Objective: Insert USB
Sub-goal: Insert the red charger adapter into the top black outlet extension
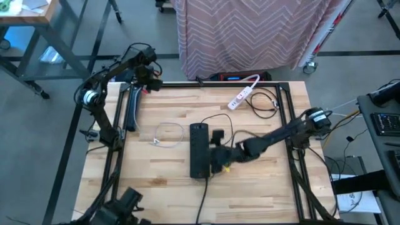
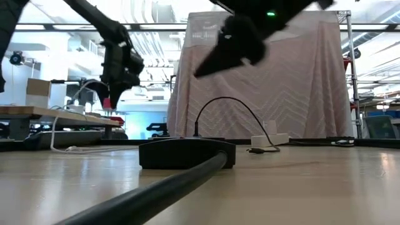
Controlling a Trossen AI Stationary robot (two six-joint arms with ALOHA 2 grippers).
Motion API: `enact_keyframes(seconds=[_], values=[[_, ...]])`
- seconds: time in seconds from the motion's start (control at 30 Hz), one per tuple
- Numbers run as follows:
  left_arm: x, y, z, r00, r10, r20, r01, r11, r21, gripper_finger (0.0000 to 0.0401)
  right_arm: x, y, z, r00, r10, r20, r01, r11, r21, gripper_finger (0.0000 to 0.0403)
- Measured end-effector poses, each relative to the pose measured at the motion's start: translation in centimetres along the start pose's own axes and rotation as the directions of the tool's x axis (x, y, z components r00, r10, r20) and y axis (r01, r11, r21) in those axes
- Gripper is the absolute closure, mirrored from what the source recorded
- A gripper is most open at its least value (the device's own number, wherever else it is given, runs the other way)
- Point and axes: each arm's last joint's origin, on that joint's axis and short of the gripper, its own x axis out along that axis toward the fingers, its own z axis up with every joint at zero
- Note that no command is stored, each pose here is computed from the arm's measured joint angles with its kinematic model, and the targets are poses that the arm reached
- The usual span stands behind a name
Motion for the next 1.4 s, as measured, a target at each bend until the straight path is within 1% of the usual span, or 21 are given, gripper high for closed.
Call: enact_keyframes(seconds=[0.07,0.1,0.17,0.23,0.27,0.33,0.4,0.53,0.77,0.9,0.97,1.0,1.2,1.3,1.4], values=[[-0.5,-0.7,-1.1,1.000,0.008,0.015,-0.008,0.999,0.049,0.0274,0.8,-2.1,0.8,0.997,-0.017,0.069,0.017,1.000,0.006,0.0204],[-0.6,-0.8,-1.6,1.000,0.030,0.008,-0.030,0.998,0.061,0.0274,1.2,-2.9,1.0,0.995,-0.012,0.100,0.011,1.000,0.012,0.0204],[-0.7,-0.6,-2.4,0.994,0.111,-0.020,-0.110,0.992,0.056,0.0274,1.9,-4.6,1.2,0.988,0.030,0.152,-0.034,0.999,0.026,0.0204],[-0.5,0.2,-2.5,0.981,0.189,-0.038,-0.188,0.982,0.021,0.0274,2.4,-6.0,1.3,0.975,0.078,0.210,-0.090,0.995,0.049,0.0204],[-0.4,0.7,-2.5,0.978,0.203,-0.051,-0.204,0.979,-0.003,0.0274,2.7,-6.6,1.3,0.969,0.099,0.225,-0.115,0.991,0.062,0.0204],[-0.1,1.6,-2.2,0.977,0.201,-0.072,-0.205,0.977,-0.054,0.0274,3.1,-7.6,1.0,0.961,0.135,0.240,-0.161,0.983,0.090,0.0204],[0.1,1.8,-1.6,0.978,0.193,-0.073,-0.200,0.975,-0.099,0.0274,3.3,-8.0,0.8,0.954,0.166,0.250,-0.199,0.973,0.114,0.0204],[0.8,2.1,-0.1,0.979,0.181,-0.091,-0.195,0.964,-0.181,0.0274,3.2,-7.2,0.3,0.939,0.233,0.251,-0.273,0.952,0.137,0.0204],[3.3,3.0,2.5,0.961,0.200,-0.191,-0.247,0.930,-0.272,0.0274,2.5,-3.6,-1.3,0.919,0.342,0.195,-0.374,0.913,0.161,0.0204],[4.9,3.0,2.7,0.927,0.212,-0.308,-0.298,0.917,-0.265,0.0274,2.1,-1.9,-2.5,0.909,0.386,0.160,-0.411,0.894,0.179,0.0204],[5.5,2.8,2.5,0.900,0.226,-0.373,-0.329,0.913,-0.242,0.0274,2.0,-1.4,-3.1,0.906,0.398,0.142,-0.419,0.889,0.183,0.0204],[5.8,2.7,2.5,0.893,0.235,-0.384,-0.341,0.910,-0.236,0.0274,2.0,-1.2,-3.4,0.906,0.401,0.136,-0.421,0.888,0.183,0.0204],[5.9,2.8,2.7,0.891,0.274,-0.361,-0.383,0.880,-0.280,0.0274,1.8,-0.5,-4.7,0.903,0.417,0.104,-0.430,0.877,0.214,0.0203],[6.3,2.7,2.8,0.891,0.302,-0.340,-0.410,0.855,-0.317,0.0274,1.7,-0.1,-5.2,0.901,0.425,0.089,-0.434,0.874,0.218,0.0203],[6.9,2.6,2.9,0.878,0.338,-0.338,-0.447,0.833,-0.326,0.0274,1.5,0.4,-5.6,0.896,0.435,0.087,-0.443,0.867,0.227,0.0203]])
